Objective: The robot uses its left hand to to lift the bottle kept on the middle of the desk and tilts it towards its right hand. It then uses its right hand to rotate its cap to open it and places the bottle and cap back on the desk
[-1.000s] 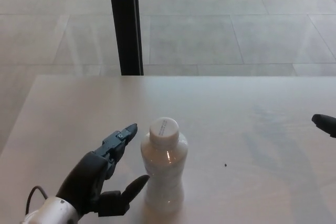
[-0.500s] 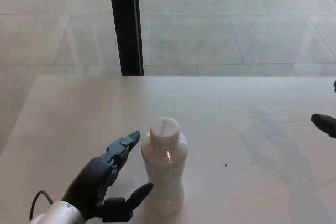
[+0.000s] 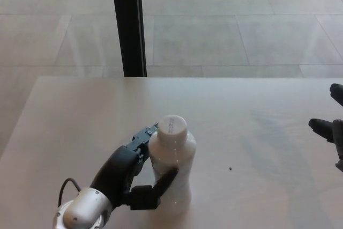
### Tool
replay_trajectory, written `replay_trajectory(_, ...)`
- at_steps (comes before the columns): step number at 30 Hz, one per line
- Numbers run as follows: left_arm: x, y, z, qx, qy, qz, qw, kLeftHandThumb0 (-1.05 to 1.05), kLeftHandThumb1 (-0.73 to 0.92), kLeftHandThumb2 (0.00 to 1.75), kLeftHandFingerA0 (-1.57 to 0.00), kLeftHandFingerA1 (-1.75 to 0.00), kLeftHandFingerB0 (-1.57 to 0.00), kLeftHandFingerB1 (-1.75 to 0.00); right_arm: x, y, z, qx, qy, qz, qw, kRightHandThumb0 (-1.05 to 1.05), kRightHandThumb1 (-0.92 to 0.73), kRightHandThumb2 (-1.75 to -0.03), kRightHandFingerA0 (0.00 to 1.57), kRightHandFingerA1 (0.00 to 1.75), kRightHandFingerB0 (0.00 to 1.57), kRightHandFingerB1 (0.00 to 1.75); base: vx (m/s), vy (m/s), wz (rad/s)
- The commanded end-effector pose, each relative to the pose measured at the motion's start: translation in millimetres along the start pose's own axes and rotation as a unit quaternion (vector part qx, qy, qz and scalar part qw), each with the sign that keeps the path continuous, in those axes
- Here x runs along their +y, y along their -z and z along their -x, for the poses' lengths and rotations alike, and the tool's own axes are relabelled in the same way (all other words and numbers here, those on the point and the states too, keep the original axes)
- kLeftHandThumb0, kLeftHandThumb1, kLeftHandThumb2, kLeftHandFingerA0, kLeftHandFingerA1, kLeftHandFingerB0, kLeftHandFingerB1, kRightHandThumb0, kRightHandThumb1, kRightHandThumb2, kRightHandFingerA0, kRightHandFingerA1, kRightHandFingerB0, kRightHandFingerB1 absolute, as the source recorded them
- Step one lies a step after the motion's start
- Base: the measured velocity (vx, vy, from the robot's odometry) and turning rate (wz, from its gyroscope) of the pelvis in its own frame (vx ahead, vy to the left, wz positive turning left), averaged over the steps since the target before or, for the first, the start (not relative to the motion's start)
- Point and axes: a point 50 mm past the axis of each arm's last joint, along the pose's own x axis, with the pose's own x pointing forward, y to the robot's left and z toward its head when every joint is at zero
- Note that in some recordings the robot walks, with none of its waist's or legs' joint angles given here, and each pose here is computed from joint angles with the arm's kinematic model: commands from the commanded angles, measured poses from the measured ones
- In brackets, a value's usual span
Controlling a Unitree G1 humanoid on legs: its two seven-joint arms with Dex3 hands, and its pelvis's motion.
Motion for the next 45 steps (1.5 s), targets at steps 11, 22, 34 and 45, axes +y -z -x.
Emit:
replay_trajectory(11, -15.9, 20.1, -1.0, 0.043, 0.012, 0.001, 0.999, -1.01, 0.57, 0.98, 0.00, -0.30, 0.00, 0.00, -0.6, 1.4, 3.2, -0.004, 0.010, 0.013, 1.000, -0.70, -0.67, -0.65, 0.29, 0.69, 0.33, 0.34, 0.00, 0.000, 0.00)
replay_trajectory(22, -57.1, 13.7, -14.0, 0.014, -0.014, 0.041, 0.999, -0.94, 0.53, 0.91, 0.00, -0.17, 0.00, -0.03, -0.1, 3.0, 5.4, -0.001, 0.025, 0.002, 1.000, -0.74, -0.56, -0.95, 0.26, 0.65, 0.28, 0.48, 0.00, 0.000, 0.00)
replay_trajectory(34, -86.7, -17.8, -27.9, -0.033, -0.089, 0.077, 0.992, -0.96, 0.52, 0.94, 0.00, -0.18, 0.00, 0.00, -1.9, -0.4, 4.8, -0.009, 0.045, -0.018, 0.999, -0.60, -0.71, -0.61, 0.30, 0.68, 0.36, 0.32, 0.00, 0.000, 0.00)
replay_trajectory(45, -96.4, -20.9, -27.5, -0.042, -0.252, 0.074, 0.964, -0.11, 0.86, 0.73, -1.07, -1.46, -0.38, -0.51, -7.7, -3.1, 5.2, -0.016, 0.080, -0.034, 0.996, -0.57, -0.71, -0.62, 0.43, 0.74, 0.42, 0.33, 0.00, 0.000, 0.00)
